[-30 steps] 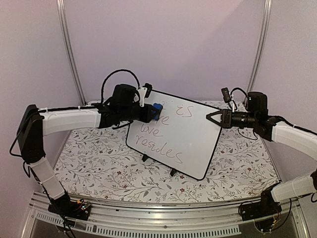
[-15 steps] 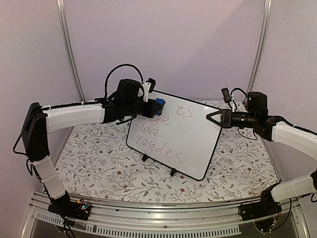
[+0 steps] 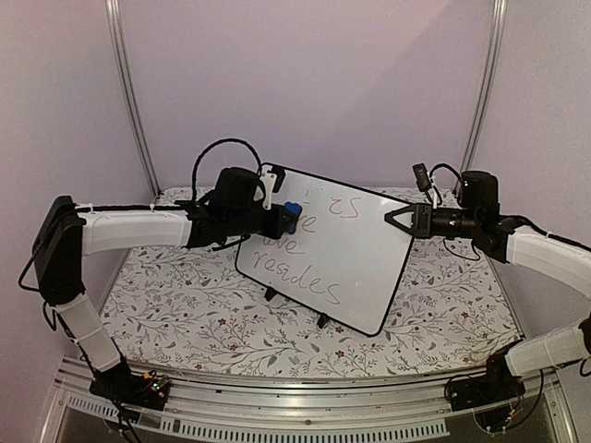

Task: Erase the whiteboard
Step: Erase the whiteboard from the whiteboard stand.

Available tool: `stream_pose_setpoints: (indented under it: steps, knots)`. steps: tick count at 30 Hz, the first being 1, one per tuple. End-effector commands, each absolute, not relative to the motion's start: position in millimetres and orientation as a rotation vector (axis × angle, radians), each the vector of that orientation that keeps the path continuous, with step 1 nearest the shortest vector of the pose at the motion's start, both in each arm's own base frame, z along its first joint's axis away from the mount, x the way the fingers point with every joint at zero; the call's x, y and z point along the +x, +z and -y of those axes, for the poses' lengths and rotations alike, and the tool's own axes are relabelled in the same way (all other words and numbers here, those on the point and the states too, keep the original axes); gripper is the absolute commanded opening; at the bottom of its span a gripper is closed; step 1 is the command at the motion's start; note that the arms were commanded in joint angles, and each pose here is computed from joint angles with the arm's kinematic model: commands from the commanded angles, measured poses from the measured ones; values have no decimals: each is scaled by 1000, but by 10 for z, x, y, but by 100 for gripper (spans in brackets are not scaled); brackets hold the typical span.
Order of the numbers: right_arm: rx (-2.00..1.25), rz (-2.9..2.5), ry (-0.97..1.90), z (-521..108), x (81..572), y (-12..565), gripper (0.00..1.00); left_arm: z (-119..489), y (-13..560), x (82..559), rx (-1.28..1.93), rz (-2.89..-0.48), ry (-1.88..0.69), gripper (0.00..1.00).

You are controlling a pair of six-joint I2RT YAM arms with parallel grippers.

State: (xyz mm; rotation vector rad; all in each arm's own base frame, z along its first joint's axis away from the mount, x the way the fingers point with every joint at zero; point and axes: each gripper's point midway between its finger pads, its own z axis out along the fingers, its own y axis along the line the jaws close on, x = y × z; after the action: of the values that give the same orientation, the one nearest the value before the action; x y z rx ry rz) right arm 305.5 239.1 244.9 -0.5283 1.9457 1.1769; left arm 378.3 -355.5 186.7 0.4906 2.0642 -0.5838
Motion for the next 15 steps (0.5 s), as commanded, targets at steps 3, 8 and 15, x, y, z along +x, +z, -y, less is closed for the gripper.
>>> stream_pose_setpoints:
  steps: [3,8,15]
  knots:
    - [-742,-1924,1226,-2584,2776,2358,0,3588,1764,3759,507,-2101,-555,0]
    - [-739,-1924,1225,-2580,2772,2358,0,3701,1978,3883,522,-2050,-550,0]
    - [-740,-1922,1223,-2577,2769,2362,0,3806,2177,4038,536,-2006,-525,0]
